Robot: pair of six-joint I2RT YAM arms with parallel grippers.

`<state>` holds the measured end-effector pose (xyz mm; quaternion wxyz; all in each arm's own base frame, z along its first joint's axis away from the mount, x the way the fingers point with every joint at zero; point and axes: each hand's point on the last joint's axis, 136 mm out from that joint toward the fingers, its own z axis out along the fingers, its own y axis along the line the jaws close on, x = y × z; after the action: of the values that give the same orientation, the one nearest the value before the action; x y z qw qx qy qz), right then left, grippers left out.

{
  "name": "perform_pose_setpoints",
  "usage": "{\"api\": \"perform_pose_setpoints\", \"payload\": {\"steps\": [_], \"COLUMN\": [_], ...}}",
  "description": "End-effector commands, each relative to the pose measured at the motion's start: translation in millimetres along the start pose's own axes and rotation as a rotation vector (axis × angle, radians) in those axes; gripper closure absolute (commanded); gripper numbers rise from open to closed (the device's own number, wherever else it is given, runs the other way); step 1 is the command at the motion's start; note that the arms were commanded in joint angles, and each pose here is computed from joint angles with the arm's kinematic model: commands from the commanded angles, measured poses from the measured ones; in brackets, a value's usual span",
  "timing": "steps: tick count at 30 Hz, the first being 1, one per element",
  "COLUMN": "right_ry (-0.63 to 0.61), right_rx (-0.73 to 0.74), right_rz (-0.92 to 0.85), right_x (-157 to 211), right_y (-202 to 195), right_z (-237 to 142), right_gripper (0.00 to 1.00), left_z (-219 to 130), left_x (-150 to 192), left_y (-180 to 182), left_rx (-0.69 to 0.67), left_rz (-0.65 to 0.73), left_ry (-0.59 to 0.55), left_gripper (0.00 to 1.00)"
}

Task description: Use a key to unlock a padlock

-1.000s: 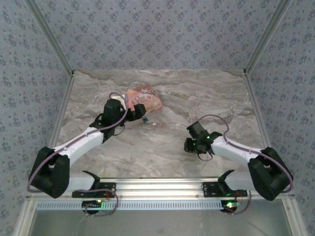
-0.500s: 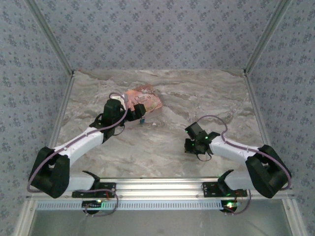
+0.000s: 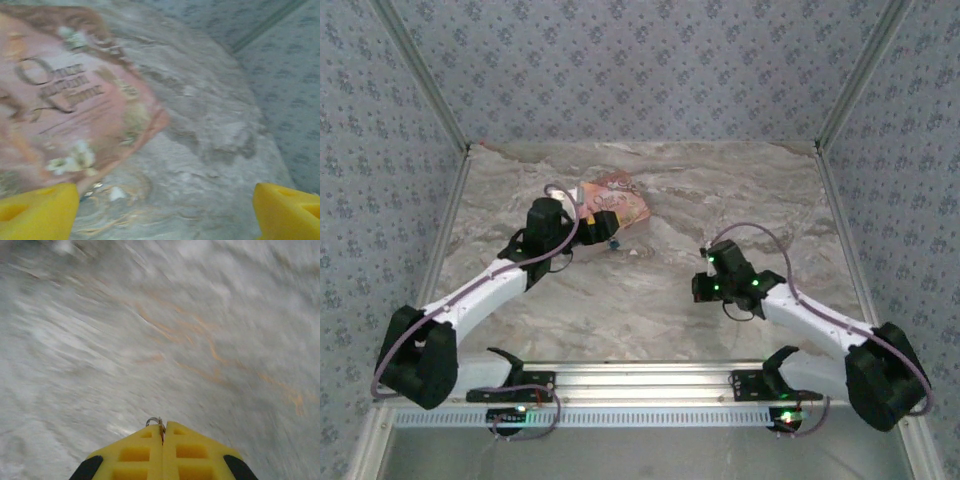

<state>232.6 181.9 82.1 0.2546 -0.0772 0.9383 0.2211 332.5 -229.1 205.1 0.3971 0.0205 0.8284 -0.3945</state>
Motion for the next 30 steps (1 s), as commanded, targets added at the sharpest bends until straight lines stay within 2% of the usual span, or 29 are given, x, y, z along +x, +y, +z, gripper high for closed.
{"api": "perform_pose_setpoints", "payload": {"steps": [1,6,10,15,19,30], "right_ry": [-0.145,-0.28,-0.339,-0.375,-0.374,-0.36], "right_rx": [-0.216,-0.407,-0.499,-0.565,-0.599,-0.577], "right_rz": [-0.192,-0.323,-0.404,-0.464,-0.497,-0.66], "right_x": [-38,-69,-81,-90,-88,-75], "right_y": [41,80,103,122,131,133], "right_z": [-26,-68,-92,-108,-112,-107], "right_gripper": [1.0,1.0,1.0,1.0,1.0,1.0], "left_z": [-18,-35,-40,-35,-31,-27], "left_x": [-16,3,22,37,44,53], "left_y": [-74,-127,-155,-169,-176,-184], "left_rx": [0.309,0.551,0.666,0.713,0.739,0.772], "left_rz": [0.144,0.263,0.336,0.361,0.363,0.359], "left_ry": [0.0,0.079,0.145,0.205,0.236,0.272], "left_gripper": [0.16,0.25,0.3,0.38,0.41,0.5]}}
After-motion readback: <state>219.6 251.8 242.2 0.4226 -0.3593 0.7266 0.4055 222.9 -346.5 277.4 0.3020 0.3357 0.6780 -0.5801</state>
